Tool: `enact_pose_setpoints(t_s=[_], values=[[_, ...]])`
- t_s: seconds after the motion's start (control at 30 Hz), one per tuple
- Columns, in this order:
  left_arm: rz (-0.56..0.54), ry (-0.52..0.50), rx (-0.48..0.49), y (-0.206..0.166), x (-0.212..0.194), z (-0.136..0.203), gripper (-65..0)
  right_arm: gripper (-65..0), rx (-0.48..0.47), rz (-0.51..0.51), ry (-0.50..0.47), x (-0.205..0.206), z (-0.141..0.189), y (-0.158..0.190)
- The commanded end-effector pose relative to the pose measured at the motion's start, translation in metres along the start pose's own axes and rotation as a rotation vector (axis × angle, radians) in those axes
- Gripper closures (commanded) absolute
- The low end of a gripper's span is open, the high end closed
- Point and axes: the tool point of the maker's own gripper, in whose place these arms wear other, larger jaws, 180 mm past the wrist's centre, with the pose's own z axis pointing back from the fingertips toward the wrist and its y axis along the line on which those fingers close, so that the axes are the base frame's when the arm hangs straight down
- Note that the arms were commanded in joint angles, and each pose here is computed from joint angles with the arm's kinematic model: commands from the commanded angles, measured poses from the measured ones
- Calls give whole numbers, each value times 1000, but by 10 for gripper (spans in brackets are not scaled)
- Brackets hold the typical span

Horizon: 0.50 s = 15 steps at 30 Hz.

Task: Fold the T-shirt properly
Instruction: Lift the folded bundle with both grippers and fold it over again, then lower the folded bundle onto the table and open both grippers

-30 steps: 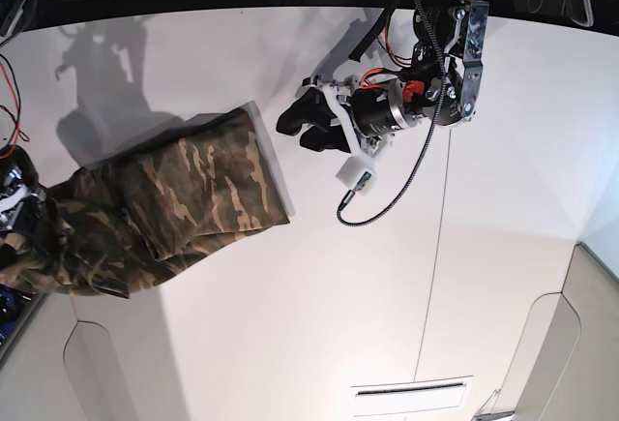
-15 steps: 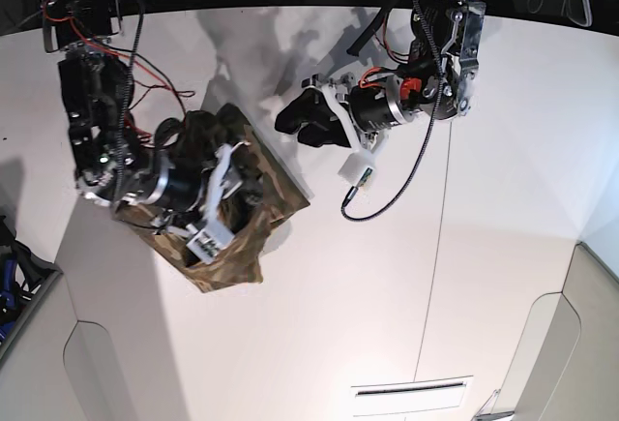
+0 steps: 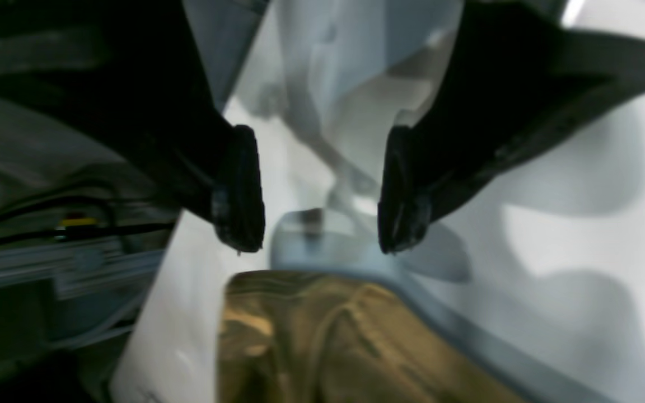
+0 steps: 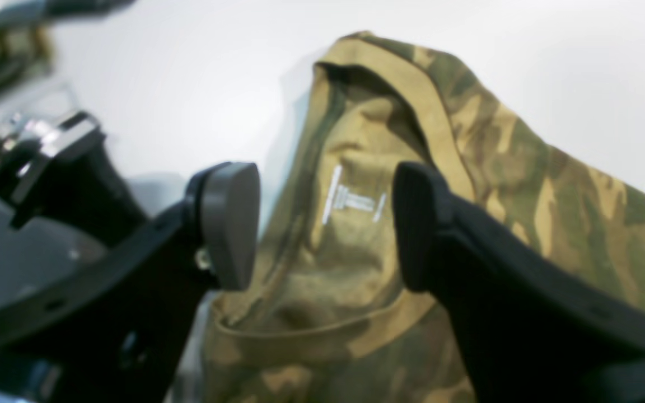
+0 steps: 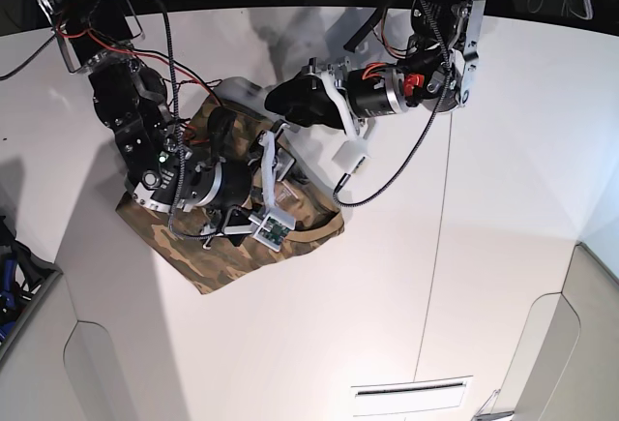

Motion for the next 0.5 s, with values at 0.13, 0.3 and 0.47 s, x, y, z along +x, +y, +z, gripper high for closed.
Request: enact_pose_setpoints(t_s=[0.13, 0.3, 0.47], values=[[-36, -72, -37, -10, 24, 9, -173, -327, -114, 9, -91, 34, 20, -46], [-81, -111, -78, -29, 40, 12, -103, -10, -249, -39, -187, 50, 48, -98], [-147, -68, -130, -54, 32, -9, -103, 0, -338, -129, -234, 45, 69, -140]])
